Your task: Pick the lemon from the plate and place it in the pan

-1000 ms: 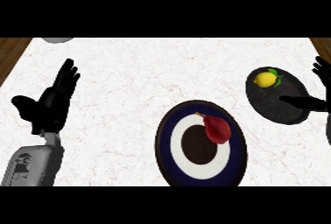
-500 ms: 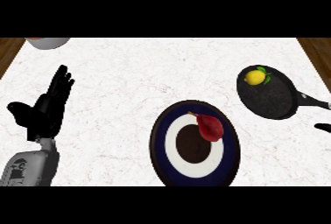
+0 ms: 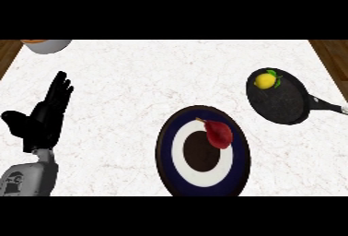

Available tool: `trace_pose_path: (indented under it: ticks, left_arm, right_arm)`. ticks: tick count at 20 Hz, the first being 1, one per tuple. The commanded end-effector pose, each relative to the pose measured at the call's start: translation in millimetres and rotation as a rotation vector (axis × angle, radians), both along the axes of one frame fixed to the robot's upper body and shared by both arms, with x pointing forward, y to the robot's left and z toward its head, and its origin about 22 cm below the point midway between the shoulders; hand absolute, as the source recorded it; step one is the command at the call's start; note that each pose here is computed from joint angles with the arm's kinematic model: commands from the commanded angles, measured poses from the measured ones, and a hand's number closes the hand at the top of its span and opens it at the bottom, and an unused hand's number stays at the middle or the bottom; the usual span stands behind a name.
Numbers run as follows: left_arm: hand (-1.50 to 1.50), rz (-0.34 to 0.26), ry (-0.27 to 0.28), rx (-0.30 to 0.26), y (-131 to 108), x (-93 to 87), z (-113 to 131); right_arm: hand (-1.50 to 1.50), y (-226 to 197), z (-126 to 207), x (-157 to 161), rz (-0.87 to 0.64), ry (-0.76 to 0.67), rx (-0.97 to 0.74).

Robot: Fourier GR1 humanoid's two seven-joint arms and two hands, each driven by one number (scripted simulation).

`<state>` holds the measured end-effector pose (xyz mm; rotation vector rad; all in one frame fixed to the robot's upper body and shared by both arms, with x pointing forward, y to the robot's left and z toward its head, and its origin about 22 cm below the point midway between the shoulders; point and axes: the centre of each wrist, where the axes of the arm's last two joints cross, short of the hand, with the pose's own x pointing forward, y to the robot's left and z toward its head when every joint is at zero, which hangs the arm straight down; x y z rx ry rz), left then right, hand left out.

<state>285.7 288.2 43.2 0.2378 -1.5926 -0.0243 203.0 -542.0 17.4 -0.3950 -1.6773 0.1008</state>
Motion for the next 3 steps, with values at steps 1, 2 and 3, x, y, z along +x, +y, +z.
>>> trace_pose_path:
  ticks: [1, 2, 3]
  left_arm:
    - [0.0, -0.016, -0.009, -0.004, 0.9, -5.6, -3.1]
    - [0.0, 0.007, -0.014, -0.006, 0.1, 2.7, 12.0]
    - [0.0, -0.01, -0.001, 0.009, -3.3, -0.6, 2.7]
  right_arm:
    - [-1.5, 12.0, -0.4, -30.9, 0.059, -0.04, -0.001]
    - [-1.5, 5.4, 14.3, -39.4, 0.101, -0.014, -0.029]
    - [-1.5, 17.3, 18.2, -36.9, 0.082, -0.014, -0.028]
